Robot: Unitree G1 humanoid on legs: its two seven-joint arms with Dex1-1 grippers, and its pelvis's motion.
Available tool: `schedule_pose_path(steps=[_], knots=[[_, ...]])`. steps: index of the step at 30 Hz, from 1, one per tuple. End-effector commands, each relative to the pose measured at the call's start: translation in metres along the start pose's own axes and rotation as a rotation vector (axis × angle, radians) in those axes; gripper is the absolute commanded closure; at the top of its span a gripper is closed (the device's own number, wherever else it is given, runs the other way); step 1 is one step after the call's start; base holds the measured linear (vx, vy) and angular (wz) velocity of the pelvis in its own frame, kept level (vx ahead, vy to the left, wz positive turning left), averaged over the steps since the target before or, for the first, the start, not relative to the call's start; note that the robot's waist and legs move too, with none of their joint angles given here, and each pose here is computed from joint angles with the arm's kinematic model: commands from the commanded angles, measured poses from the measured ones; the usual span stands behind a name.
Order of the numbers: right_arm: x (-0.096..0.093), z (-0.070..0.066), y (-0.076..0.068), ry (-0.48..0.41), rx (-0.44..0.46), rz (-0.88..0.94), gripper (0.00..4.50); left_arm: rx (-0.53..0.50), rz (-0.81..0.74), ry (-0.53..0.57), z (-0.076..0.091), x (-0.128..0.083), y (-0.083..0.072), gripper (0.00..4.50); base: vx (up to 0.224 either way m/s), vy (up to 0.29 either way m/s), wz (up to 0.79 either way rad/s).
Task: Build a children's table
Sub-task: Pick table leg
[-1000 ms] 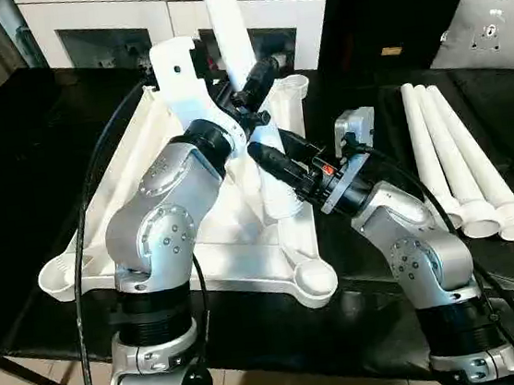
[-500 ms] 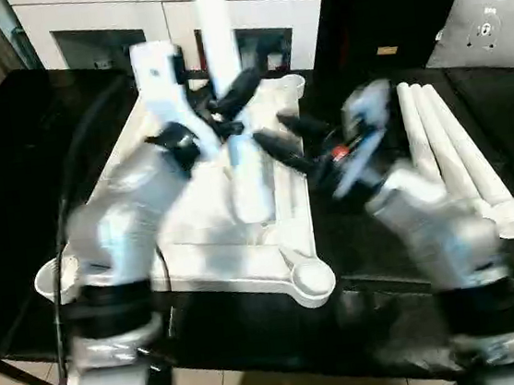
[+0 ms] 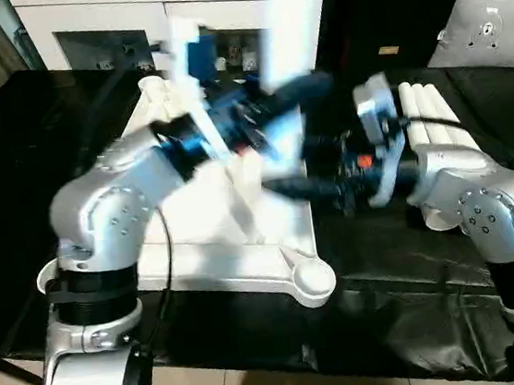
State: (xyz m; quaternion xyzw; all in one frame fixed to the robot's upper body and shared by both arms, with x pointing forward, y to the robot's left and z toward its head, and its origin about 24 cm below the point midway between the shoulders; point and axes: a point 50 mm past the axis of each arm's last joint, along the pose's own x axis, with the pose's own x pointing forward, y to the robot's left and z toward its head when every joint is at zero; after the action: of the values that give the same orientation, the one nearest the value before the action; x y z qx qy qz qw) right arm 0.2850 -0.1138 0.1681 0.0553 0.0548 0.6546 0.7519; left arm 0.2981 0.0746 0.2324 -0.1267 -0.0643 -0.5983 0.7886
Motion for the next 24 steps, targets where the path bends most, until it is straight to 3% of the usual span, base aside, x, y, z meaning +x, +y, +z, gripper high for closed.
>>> schedule_pose_path(steps=[1,10,17,24], knots=[[0.0019,0.0017,0.0013,0.015,0.007,0.046,1.15,0.032,-0.074,0.017,0.0058,0.0054,-0.0058,2.68,0.000,0.000,0.00],[0.0026,-0.0016,-0.0016,0.058,-0.007,0.052,1.77,0.031,-0.123,0.042,0.0046,0.0076,-0.0079,2.68,0.000,0.000,0.00],[0.0026,-0.0018,-0.0015,0.062,-0.013,0.063,2.53,0.034,-0.152,0.074,0.0003,0.0071,-0.0092,2.68,0.000,0.000,0.00],[0.0046,-0.0064,0.0007,0.067,-0.007,0.069,2.60,0.032,-0.146,0.067,0.0003,0.0085,-0.0090,2.68,0.000,0.000,0.00]])
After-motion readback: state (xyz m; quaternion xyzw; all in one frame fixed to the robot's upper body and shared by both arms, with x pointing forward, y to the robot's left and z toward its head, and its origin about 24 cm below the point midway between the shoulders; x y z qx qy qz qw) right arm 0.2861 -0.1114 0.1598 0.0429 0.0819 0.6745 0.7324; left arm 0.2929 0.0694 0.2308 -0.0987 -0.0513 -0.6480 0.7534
